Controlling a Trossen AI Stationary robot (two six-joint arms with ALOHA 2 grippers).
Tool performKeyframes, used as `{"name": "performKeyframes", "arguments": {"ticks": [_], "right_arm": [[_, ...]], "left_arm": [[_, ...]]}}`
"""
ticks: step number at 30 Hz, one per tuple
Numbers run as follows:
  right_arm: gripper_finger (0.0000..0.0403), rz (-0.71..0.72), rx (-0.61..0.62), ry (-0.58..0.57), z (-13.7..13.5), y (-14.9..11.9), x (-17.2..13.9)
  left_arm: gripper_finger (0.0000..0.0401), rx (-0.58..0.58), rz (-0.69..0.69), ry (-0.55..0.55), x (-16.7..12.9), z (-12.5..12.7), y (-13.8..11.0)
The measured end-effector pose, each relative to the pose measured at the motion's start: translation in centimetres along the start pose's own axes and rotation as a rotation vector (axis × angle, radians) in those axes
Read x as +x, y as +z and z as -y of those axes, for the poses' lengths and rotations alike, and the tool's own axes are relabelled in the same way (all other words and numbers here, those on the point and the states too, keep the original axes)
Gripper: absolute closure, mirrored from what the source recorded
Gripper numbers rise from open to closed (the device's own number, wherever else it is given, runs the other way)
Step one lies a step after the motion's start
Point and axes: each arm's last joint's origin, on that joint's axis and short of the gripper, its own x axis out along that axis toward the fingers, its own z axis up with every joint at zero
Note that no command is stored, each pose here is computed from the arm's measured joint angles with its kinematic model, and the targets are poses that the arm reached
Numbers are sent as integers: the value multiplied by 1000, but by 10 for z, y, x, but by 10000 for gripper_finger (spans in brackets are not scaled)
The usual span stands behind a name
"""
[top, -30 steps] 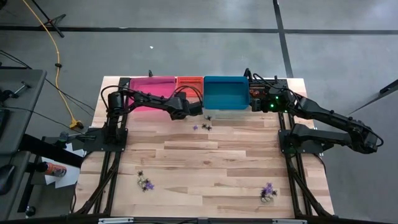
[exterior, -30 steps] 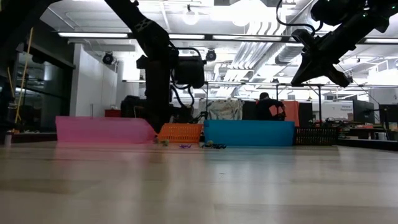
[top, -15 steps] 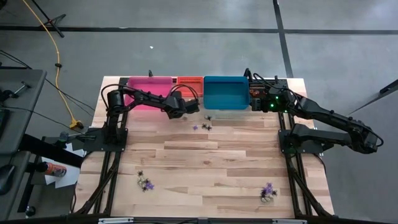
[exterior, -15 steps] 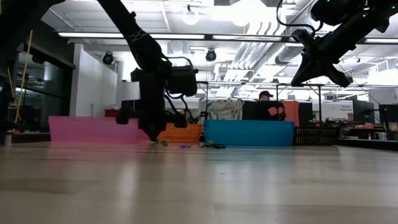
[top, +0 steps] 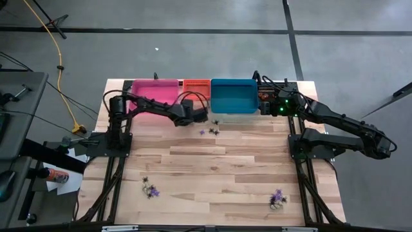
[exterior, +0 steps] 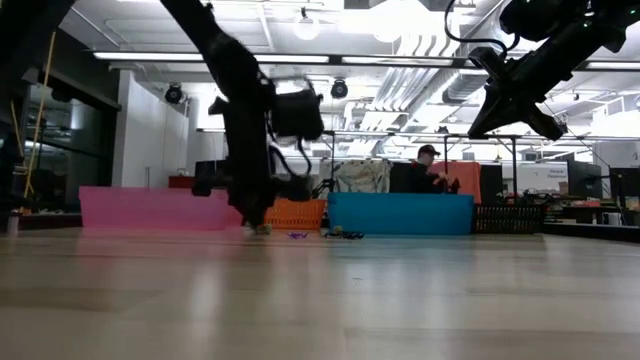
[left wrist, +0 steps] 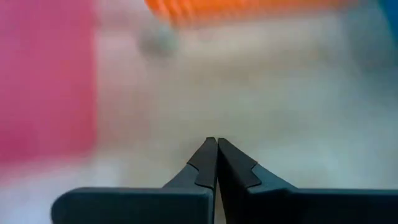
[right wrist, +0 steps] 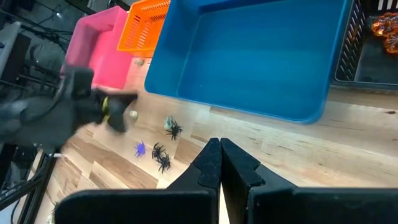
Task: Sort Halloween decoration
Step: Put the white skull toy into the pink bin
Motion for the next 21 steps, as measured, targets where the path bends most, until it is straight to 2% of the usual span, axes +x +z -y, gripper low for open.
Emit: {"name": "performKeyframes", "arguments": {"ticks": [3, 6, 9, 12, 15, 21], "right_arm": [[402, 0, -8, 0, 0, 0, 0], [402, 7, -12, -5, 0, 0, 0], [402, 8, -15, -9, 0, 0, 0], [402, 11, -8, -17, 0, 0, 1], [402, 12, -8, -18, 0, 0, 1], [402, 13, 3, -19, 0, 1, 1]], "left_arm": [[401, 24, 42, -22, -30, -4, 4], [401, -29, 186, -15, -54, -14, 28], [401, -40, 253, -14, -63, -23, 48], [401, -23, 247, -10, -56, -29, 65], [401, -12, 213, -5, -42, -30, 70], [401, -54, 111, -1, -14, -20, 50]]}}
